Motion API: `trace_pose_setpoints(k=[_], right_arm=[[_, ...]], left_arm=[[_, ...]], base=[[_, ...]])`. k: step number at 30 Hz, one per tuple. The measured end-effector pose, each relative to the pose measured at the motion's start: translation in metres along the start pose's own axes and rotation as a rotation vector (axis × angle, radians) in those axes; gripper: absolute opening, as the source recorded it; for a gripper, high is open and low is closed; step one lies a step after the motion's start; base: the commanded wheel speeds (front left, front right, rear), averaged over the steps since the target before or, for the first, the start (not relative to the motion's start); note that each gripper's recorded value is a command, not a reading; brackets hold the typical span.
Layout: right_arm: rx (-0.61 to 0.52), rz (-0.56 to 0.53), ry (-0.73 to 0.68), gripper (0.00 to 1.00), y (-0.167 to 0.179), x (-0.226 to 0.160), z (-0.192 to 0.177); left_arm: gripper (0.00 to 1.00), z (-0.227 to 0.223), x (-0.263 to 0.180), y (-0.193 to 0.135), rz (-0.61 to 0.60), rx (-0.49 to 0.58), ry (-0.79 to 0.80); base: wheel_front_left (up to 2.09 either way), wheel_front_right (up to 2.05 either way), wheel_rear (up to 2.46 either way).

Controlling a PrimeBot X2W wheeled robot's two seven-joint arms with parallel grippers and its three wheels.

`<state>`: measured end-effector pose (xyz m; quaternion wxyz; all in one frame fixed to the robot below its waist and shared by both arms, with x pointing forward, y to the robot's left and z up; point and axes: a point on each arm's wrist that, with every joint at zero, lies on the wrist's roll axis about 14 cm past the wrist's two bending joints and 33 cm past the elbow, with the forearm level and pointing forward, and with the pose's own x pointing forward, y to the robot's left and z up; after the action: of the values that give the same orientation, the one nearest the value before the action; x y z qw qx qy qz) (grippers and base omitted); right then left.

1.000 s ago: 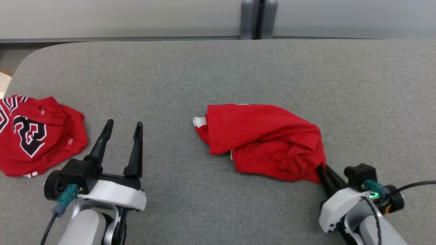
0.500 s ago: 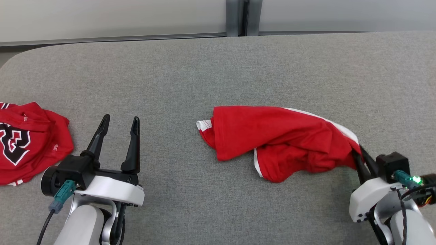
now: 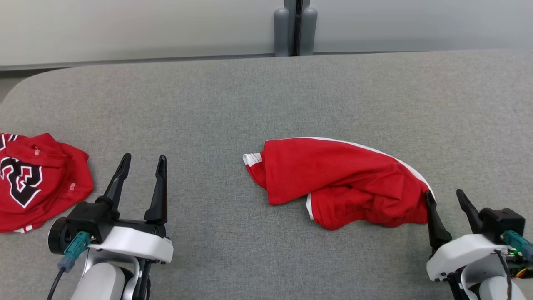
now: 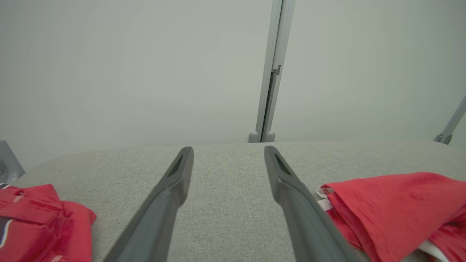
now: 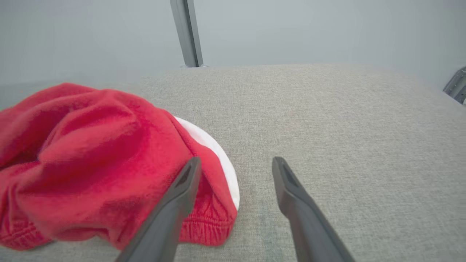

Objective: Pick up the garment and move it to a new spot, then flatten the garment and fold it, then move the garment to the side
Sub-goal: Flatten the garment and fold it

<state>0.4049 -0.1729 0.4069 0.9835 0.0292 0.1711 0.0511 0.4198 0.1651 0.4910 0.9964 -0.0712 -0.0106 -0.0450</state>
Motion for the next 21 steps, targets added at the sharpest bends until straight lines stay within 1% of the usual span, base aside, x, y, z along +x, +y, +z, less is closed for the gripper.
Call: trace_pose_setpoints(k=[5,8,12,16,21], right_arm=[[0.034,-0.004,-0.128,1.00,0.001,-0.015,0.035],[0.025,0.015,-0.215,1.00,0.007,-0.022,0.063],[0.010,0.052,-0.291,1.00,0.019,-0.031,0.090],[0.000,0.076,-0.307,1.00,0.028,-0.037,0.100],[0.003,0.084,-0.285,1.00,0.031,-0.039,0.094]], left_arm=[[1.00,0.006,-0.010,0.003,0.015,0.003,-0.013],[1.00,0.011,-0.015,0.003,0.018,0.007,-0.024],[1.00,0.014,-0.022,0.001,0.012,0.015,-0.030],[1.00,0.015,-0.026,-0.001,0.007,0.020,-0.025],[1.00,0.011,-0.029,-0.002,0.004,0.025,-0.008]], base=[[0.00,0.00,0.00],[0.00,0.00,0.00],[0.00,0.00,0.00],[0.00,0.00,0.00],[0.00,0.00,0.00]])
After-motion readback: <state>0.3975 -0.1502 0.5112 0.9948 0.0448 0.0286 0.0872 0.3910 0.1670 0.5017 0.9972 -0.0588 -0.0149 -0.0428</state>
